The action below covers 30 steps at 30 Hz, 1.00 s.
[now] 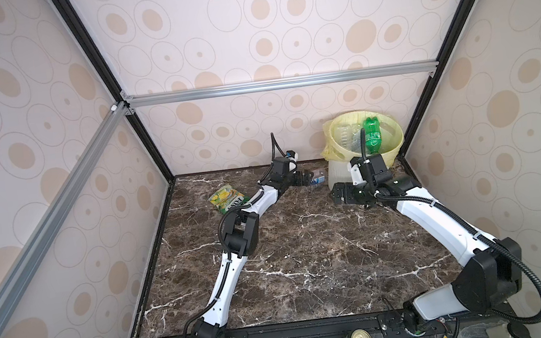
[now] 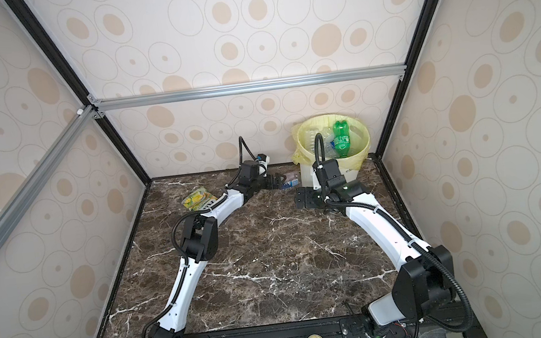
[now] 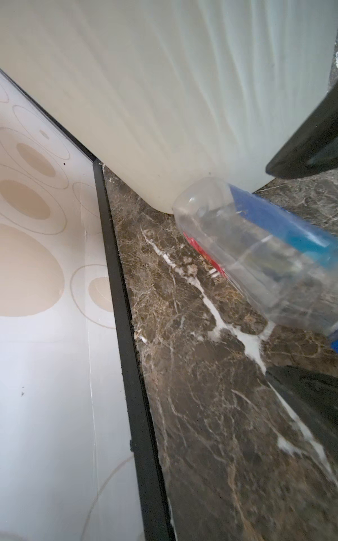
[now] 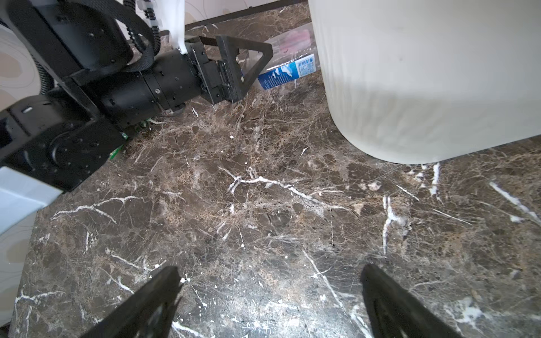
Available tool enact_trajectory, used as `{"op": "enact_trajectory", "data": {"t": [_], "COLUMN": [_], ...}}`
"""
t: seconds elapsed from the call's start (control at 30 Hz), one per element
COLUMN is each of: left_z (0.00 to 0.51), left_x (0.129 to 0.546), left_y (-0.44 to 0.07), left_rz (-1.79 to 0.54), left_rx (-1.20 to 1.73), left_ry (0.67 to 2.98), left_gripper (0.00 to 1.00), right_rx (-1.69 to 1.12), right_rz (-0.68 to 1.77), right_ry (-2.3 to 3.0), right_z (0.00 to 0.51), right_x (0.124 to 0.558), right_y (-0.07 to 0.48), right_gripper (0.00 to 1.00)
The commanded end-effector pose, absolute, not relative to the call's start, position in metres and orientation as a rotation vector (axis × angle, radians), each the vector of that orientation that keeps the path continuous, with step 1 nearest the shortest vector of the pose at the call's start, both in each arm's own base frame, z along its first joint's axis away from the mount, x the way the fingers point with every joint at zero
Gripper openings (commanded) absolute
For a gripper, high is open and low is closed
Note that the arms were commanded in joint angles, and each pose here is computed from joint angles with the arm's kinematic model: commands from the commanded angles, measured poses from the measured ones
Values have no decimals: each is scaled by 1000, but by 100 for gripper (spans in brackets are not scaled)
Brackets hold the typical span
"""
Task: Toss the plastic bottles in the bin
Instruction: 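Lower the right gripper to the table while the left gripper reaches the blue-capped bottle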
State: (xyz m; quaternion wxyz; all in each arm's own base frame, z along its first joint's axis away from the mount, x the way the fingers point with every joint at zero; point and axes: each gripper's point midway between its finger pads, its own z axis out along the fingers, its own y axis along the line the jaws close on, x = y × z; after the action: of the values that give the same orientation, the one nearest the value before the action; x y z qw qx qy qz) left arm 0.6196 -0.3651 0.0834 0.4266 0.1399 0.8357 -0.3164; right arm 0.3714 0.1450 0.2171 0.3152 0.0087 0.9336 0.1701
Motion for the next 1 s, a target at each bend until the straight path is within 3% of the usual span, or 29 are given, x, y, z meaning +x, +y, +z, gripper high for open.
{"op": "enact_trajectory", "data": {"t": [0.0, 0.67, 0.97], "left_z": [91, 94, 87], "left_x": [625, 582, 570], "left_y": [-368, -384, -389], "left_rz": [-864, -917, -745], "left_rx": [323, 405, 564], "left_ry": [2061, 2096, 2108], "left_gripper": [99, 99, 99], "right_rx": [33, 21, 45], "right_rz": [474, 443, 461], "right_ry": [2446, 2441, 2444], "right_z": [222, 230, 230], "right_x": [375, 368, 368], "right_y": [150, 145, 146], "right_gripper": [100, 100, 100]}}
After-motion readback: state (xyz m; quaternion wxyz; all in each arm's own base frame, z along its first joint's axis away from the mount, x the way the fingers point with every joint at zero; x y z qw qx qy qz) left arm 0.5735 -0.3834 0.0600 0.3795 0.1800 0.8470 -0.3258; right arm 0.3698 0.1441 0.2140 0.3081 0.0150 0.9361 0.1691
